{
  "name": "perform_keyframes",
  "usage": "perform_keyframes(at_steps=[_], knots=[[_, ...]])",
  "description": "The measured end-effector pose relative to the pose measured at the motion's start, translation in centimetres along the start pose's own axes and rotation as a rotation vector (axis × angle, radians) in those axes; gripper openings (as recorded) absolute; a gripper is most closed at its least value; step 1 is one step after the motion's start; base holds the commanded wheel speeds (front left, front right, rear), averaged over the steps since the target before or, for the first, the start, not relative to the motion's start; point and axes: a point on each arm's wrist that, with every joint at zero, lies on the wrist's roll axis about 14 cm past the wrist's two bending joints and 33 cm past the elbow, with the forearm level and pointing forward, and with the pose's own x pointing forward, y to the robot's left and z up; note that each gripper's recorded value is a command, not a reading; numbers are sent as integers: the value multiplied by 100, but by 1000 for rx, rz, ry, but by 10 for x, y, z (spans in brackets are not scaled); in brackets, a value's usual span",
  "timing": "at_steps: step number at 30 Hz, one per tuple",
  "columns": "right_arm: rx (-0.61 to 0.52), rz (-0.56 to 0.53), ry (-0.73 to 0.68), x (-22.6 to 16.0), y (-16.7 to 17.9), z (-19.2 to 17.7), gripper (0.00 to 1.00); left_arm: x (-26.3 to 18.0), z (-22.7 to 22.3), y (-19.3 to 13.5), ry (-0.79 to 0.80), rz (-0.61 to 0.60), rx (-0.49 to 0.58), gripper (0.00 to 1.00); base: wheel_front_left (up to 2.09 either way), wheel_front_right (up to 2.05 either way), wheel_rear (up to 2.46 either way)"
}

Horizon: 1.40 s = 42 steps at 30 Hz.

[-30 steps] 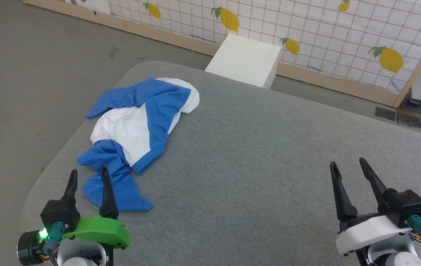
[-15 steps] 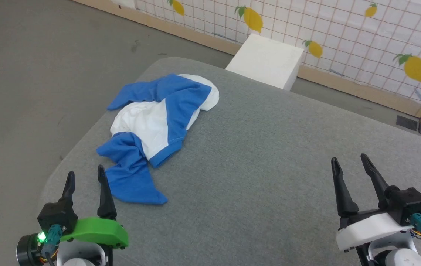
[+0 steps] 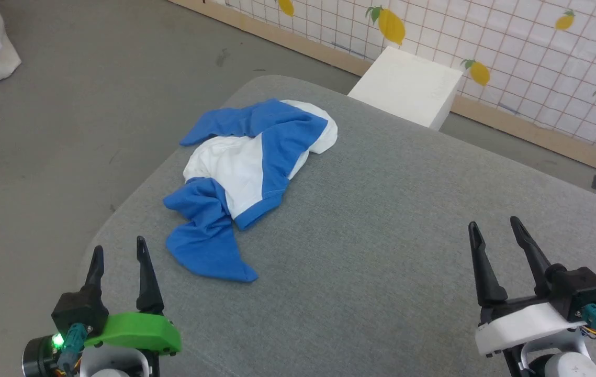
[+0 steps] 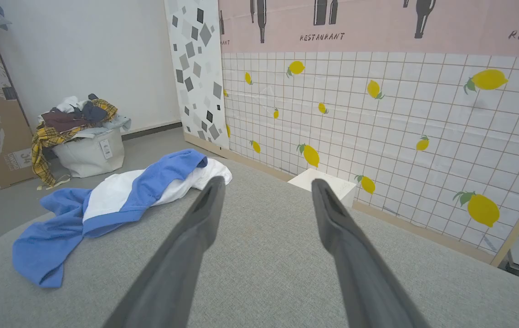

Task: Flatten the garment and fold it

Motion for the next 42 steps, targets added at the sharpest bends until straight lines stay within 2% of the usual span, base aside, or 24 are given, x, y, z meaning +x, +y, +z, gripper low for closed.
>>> perform_keyframes(at_steps=[8, 11, 20, 26, 29, 34, 42], knots=[[20, 25, -13, 5, 9, -1, 100, -7, -1, 18, 3, 47, 1, 100, 0, 0, 0], [30, 21, -13, 6, 7, -3, 100, 0, -4, 14, 29, 21, -17, 100, 0, 0, 0], [1, 29, -86, 36, -1, 18, 100, 99, 41, -28, 26, -143, -27, 100, 0, 0, 0], [12, -13, -97, 55, -27, 7, 100, 165, 38, -57, 167, -208, 0, 100, 0, 0, 0], [36, -40, -81, 61, -42, -11, 100, 184, 16, -74, 275, -240, 13, 100, 0, 0, 0], [76, -132, -19, 55, -82, -59, 100, 196, -70, -103, 570, -262, 38, 100, 0, 0, 0], [97, -271, 93, 19, -132, -116, 100, 162, -204, -119, 1022, -206, 118, 100, 0, 0, 0]])
